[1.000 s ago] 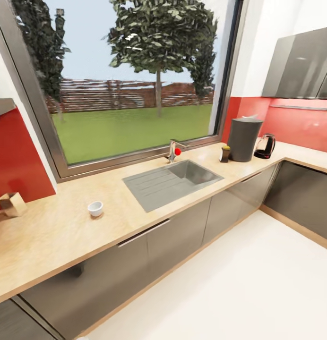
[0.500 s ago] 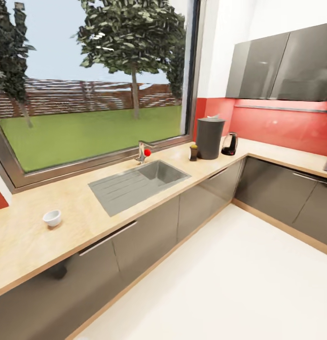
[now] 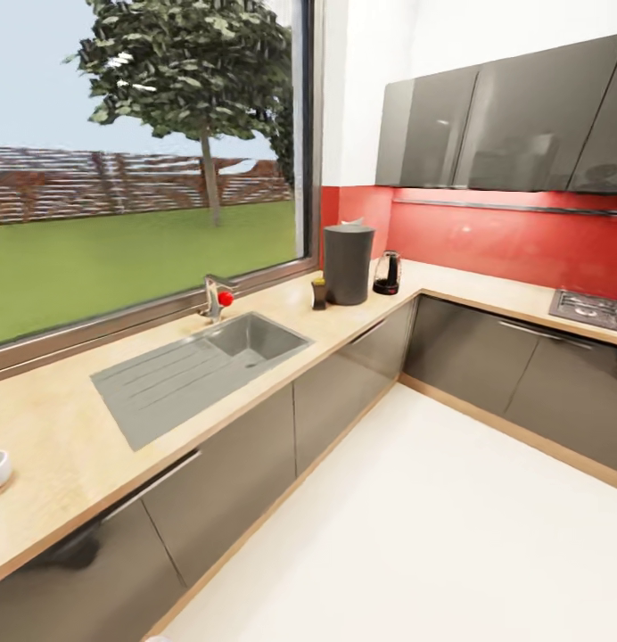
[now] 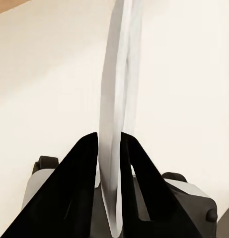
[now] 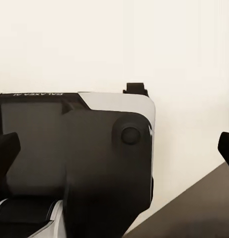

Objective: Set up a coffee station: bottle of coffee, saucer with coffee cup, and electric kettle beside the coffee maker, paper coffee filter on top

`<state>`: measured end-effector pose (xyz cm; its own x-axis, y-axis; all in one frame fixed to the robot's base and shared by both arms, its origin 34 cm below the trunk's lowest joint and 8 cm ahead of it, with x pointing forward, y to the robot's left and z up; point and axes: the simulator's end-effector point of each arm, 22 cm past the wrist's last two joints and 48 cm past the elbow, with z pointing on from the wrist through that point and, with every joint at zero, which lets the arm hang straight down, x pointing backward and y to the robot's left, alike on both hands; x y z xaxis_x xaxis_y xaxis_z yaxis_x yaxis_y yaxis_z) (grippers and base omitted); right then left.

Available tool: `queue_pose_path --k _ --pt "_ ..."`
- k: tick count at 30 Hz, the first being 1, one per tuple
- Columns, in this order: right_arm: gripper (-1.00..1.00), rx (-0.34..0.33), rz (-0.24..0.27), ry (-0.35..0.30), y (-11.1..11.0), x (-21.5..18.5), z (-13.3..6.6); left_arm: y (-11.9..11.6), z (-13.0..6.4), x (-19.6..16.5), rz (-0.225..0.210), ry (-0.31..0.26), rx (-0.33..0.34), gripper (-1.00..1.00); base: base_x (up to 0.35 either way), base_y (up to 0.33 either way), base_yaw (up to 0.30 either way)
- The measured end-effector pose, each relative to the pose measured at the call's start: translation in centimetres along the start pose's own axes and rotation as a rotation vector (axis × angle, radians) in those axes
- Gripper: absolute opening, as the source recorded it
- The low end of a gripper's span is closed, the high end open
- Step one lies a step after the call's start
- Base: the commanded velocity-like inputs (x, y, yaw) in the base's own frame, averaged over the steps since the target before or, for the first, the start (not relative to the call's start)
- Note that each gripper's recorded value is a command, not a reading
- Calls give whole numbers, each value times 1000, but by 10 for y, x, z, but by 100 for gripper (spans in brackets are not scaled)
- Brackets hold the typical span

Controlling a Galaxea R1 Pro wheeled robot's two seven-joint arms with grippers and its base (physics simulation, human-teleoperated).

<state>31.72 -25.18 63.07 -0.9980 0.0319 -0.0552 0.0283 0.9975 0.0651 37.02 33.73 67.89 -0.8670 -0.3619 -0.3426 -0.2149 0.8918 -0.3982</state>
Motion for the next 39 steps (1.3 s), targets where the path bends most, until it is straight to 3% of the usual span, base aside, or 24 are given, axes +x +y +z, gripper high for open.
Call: queue_pose_path --k 39 --pt "100 0 -1 -17 0 -7 -3 -3 -1 -6 2 -15 7 -100 293 -138 -264"
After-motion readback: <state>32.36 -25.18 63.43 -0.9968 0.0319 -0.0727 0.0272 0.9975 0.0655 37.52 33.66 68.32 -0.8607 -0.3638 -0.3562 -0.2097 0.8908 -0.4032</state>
